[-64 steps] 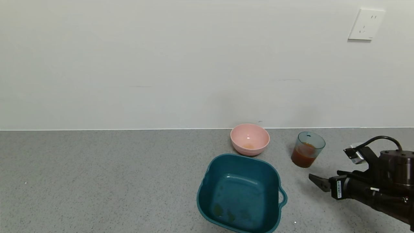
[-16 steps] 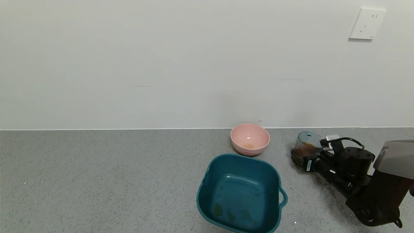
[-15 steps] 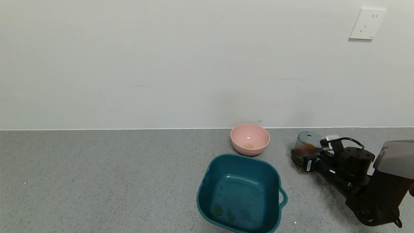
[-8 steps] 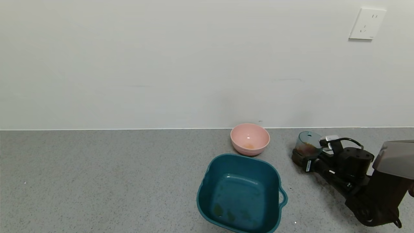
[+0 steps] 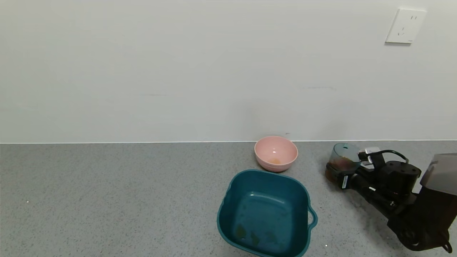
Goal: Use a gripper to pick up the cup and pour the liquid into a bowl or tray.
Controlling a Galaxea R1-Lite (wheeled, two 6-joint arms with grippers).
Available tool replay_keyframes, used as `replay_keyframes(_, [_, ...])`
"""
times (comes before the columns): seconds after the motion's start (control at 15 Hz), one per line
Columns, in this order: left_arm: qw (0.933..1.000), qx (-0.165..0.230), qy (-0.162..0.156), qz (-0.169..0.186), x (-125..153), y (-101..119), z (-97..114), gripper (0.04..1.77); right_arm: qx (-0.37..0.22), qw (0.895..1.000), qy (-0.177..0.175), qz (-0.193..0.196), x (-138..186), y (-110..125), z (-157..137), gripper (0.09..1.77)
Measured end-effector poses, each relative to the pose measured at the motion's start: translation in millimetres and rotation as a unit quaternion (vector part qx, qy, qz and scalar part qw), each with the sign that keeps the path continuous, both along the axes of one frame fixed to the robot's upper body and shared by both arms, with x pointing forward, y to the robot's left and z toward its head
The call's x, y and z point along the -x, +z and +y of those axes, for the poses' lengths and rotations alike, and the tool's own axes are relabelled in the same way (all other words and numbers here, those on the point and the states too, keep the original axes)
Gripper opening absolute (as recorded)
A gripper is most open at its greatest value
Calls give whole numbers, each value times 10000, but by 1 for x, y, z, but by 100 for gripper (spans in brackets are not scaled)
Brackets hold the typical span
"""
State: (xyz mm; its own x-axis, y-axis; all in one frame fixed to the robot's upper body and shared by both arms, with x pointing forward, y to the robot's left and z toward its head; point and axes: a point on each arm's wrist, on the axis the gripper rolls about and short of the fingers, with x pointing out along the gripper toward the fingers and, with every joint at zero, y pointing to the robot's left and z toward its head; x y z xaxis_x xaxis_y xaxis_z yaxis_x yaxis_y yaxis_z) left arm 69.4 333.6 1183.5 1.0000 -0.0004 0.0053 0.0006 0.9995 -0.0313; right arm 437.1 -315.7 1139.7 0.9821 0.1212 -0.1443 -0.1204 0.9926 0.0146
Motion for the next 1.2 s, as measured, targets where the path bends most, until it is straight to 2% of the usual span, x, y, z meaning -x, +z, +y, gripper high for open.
replay_keyframes(0.33, [10000,0,0,0,0,0,0,172,-2,10000,14,56,3,24,-17,132])
replay_keyframes(0.47, [10000,0,0,0,0,0,0,172,-5,9999,1,120,0,43,-21,132])
replay_keyframes(0.67, [10000,0,0,0,0,0,0,172,-3,10000,-9,1,-7,73,-22,132])
replay_keyframes(0.87, [10000,0,0,0,0,0,0,172,29,10000,37,-83,-14,98,-16,132])
replay_keyframes(1.2, [10000,0,0,0,0,0,0,172,141,9997,222,13,-17,128,9,132])
